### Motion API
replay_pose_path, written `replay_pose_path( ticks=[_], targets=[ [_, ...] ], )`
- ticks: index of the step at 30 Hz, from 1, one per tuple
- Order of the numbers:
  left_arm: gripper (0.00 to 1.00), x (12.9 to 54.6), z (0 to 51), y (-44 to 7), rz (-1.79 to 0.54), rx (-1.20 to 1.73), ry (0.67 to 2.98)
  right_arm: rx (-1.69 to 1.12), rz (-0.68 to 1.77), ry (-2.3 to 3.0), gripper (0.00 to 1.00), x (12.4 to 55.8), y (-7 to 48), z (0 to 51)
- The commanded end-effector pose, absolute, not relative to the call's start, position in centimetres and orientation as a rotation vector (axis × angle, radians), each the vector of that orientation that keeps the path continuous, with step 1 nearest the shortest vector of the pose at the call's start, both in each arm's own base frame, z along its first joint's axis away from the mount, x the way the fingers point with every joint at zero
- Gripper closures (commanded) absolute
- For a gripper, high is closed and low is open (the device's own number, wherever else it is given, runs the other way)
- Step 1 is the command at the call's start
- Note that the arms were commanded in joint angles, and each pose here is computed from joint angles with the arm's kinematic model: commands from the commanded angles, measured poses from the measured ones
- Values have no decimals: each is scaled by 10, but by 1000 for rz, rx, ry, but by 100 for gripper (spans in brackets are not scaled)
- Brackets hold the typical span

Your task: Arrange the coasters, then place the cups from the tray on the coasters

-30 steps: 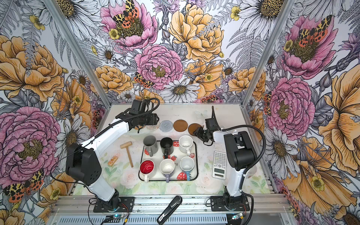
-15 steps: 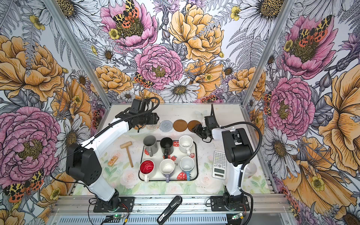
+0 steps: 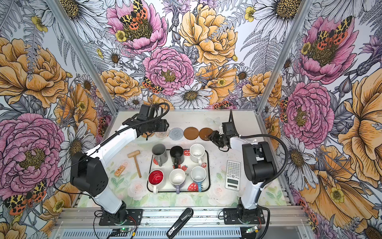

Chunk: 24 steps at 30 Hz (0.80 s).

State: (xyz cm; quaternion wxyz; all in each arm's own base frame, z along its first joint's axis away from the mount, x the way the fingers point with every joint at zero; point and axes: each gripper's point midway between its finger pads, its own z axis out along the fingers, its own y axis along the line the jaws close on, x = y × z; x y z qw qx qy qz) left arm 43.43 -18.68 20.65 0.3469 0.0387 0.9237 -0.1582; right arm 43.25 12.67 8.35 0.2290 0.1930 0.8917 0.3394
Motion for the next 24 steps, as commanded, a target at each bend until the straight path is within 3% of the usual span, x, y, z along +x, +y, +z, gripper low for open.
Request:
replay_pose_path(
  ticks=[1,12,24],
  targets=[
    [35,430,231,-190,-441,98,2346,495,912,2396,47,424,110,116],
    [35,425,246,-185,-438,89,2309,713,679,2462,47,387,39,79],
    [35,427,248,-186,-436,49,2305,755,636,2562,47,381,32,37]
  ],
)
